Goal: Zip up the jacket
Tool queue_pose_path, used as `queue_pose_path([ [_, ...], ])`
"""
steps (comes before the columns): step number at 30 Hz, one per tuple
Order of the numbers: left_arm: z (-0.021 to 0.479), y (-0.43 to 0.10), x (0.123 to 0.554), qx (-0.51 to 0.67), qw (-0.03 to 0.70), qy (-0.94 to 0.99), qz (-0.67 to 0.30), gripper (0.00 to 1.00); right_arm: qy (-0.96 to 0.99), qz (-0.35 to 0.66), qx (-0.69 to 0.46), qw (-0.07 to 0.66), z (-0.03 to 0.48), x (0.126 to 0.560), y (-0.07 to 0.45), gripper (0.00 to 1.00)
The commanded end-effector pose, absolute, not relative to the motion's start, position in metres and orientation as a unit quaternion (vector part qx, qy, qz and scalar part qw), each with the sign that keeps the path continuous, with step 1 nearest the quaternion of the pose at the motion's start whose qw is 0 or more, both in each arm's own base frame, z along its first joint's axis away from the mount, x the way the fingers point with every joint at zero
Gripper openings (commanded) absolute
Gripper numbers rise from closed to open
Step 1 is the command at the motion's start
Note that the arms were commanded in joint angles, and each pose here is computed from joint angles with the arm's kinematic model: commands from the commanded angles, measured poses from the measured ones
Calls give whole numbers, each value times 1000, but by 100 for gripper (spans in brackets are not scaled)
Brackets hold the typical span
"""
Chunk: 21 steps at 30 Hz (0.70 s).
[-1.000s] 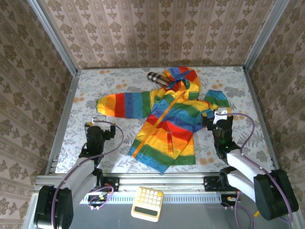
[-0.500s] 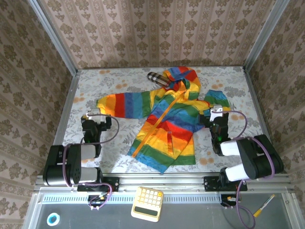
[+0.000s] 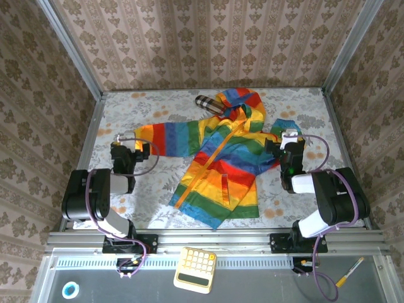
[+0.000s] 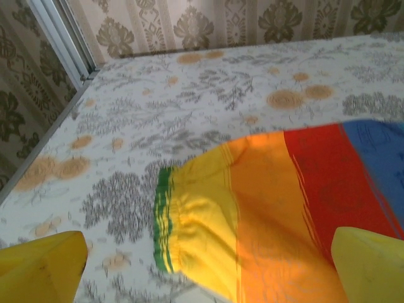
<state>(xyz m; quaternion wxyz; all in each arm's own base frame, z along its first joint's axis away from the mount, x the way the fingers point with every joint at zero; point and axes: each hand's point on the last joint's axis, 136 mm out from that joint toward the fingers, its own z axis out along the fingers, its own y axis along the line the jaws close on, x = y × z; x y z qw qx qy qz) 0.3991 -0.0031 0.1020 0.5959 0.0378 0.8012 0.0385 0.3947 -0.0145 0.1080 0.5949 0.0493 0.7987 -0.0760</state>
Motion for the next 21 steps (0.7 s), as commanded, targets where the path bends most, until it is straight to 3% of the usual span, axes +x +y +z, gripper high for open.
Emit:
queue_pose_path([
  [1, 96, -2, 401, 38, 577, 815, 40, 100, 814, -57, 59, 576, 98, 397, -16, 100],
  [21, 96, -2, 400, 41, 577, 815, 40, 100, 814, -54, 59, 576, 99, 397, -16, 100],
])
